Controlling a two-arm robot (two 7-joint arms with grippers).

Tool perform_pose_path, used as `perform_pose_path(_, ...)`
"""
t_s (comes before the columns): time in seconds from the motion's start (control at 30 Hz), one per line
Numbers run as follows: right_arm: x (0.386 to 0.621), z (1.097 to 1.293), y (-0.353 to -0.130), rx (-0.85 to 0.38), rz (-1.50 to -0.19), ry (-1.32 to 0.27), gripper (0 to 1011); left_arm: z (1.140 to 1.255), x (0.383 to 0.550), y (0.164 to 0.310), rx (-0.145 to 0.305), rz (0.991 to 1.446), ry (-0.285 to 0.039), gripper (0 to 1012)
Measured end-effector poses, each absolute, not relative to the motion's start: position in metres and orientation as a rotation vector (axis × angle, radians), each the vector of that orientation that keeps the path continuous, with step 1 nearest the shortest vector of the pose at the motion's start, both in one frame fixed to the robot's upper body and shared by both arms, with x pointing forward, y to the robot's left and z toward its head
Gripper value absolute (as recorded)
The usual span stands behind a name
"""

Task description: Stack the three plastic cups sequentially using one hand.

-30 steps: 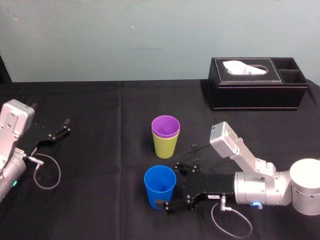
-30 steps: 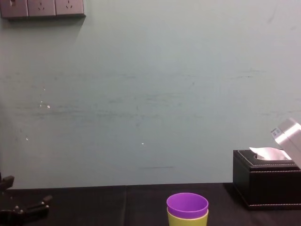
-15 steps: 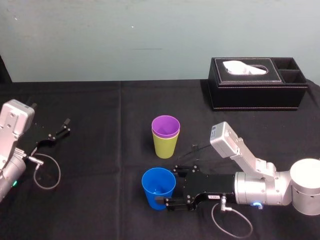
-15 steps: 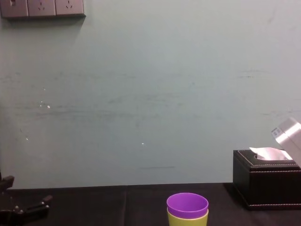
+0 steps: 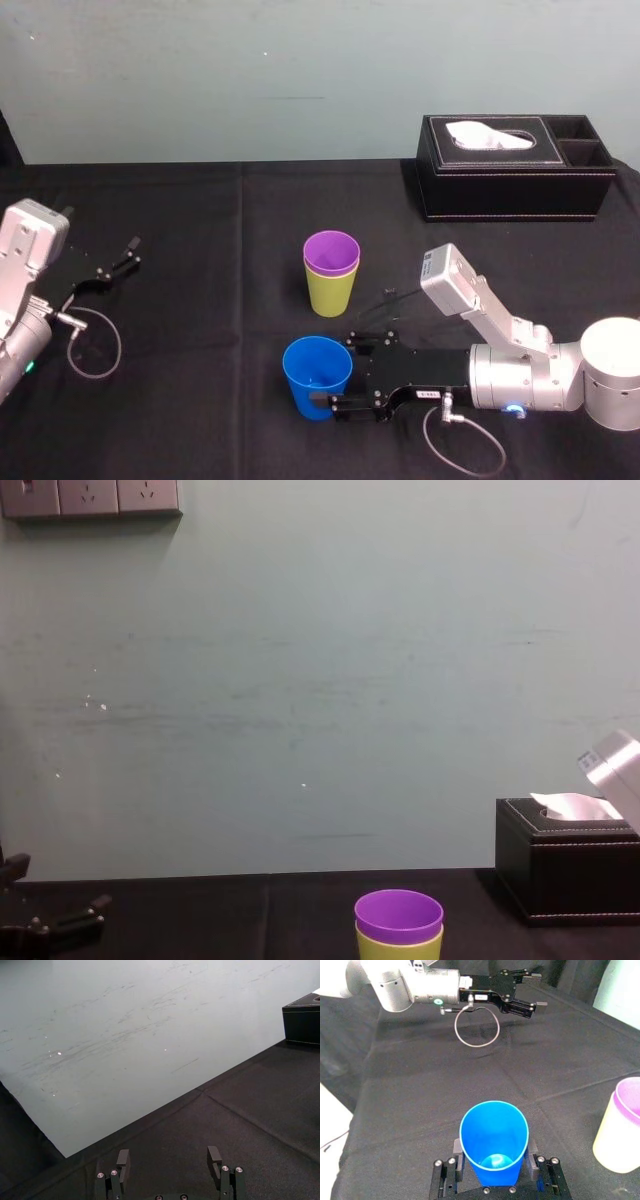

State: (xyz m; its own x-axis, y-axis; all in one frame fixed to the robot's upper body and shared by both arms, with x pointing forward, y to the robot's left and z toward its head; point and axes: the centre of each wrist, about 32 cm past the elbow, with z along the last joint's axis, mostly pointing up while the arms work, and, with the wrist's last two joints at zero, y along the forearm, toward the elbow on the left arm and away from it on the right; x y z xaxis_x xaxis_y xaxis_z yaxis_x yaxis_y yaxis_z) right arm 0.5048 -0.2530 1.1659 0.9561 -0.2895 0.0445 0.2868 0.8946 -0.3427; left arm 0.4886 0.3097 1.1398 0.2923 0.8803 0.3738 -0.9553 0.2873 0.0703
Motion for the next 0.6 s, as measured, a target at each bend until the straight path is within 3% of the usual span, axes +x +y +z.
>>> perform_pose_path(0.37, 0.503, 1.170, -0.254, -0.347, -0.307, 0.002, 724, 1.140, 0.489, 0.310, 0.304, 1.248, -0.285, 1010)
perform_pose_path(0.6, 0.497, 1.192, -0.259, -0.327, -0.355, -0.014, 724, 1.140, 0.489, 0.310, 0.305, 1.248, -0.285, 1010)
